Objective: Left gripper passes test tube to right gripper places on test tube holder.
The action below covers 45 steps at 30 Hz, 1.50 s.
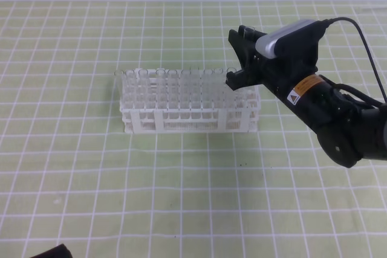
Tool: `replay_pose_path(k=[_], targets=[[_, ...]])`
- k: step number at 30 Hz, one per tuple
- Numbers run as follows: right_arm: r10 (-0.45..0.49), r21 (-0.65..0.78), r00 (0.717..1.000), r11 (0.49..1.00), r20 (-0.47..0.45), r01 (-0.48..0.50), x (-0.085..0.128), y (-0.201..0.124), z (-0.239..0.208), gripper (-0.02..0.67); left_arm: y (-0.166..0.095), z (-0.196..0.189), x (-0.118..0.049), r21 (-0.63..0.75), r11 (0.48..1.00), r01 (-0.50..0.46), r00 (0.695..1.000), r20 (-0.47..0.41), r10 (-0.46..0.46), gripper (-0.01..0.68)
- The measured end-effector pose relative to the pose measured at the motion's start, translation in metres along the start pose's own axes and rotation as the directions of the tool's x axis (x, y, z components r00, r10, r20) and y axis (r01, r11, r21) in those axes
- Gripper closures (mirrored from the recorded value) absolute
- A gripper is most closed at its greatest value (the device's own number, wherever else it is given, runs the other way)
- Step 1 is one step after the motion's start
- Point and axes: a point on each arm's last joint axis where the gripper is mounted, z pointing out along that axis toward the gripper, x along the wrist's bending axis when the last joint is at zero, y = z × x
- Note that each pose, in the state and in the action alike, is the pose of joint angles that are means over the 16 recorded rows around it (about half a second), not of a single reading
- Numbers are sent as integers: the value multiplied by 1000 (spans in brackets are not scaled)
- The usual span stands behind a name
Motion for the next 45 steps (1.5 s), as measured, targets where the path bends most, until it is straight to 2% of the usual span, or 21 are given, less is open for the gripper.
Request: replay_pose_path(k=[45], targets=[[-1, 50, 1000, 999, -7, 1, 0, -11, 1, 629, -3, 1, 0, 13, 1000, -2, 1000, -2, 2, 673]])
